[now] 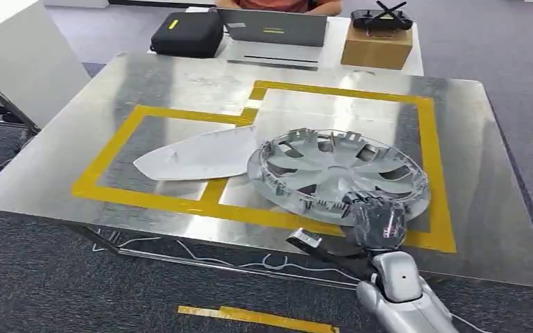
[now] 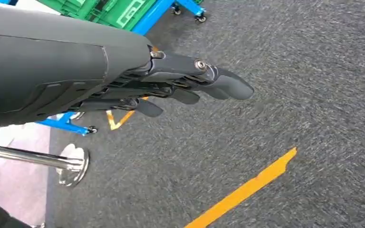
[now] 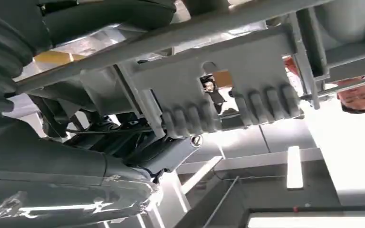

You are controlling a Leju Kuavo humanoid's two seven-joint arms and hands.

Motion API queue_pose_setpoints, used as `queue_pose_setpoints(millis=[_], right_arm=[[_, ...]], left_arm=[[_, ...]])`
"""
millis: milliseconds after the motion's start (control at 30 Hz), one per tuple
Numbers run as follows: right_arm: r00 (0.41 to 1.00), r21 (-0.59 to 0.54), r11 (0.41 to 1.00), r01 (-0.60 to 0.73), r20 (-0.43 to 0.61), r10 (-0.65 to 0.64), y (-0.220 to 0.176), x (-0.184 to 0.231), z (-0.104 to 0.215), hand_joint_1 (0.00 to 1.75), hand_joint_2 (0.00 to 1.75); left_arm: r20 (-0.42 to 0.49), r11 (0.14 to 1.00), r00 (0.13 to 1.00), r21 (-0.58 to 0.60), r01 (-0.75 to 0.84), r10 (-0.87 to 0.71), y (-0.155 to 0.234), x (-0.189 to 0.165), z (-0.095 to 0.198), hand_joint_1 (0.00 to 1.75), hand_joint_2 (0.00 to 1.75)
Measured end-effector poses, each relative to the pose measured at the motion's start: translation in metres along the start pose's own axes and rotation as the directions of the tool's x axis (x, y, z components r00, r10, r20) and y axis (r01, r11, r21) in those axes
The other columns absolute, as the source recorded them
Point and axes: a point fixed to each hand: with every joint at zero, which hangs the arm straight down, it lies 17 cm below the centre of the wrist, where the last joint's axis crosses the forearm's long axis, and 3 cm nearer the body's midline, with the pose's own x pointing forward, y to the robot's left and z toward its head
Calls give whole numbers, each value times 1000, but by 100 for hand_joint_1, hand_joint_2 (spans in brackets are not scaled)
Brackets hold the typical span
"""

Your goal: Take the parts from the cabinet and place them on the table.

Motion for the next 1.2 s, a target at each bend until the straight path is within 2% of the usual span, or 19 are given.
queue_pose_setpoints(millis=[333, 767, 1200], right_arm=[[999, -21, 999, 50, 16, -50, -6, 6, -3, 175, 175], [996, -42, 995, 93, 9, -93, -10, 12, -7, 175, 175], [998, -41, 998, 57, 1, -57, -10, 4, -6, 175, 175]], left_arm=[[-11, 999, 999, 2, -46, 46, -2, -1, 1, 0, 175], [-2, 1000, 1000, 5, -27, 27, 0, 2, 1, 0, 175], [2, 1000, 1000, -3, -5, 5, -3, 5, 3, 0, 175]])
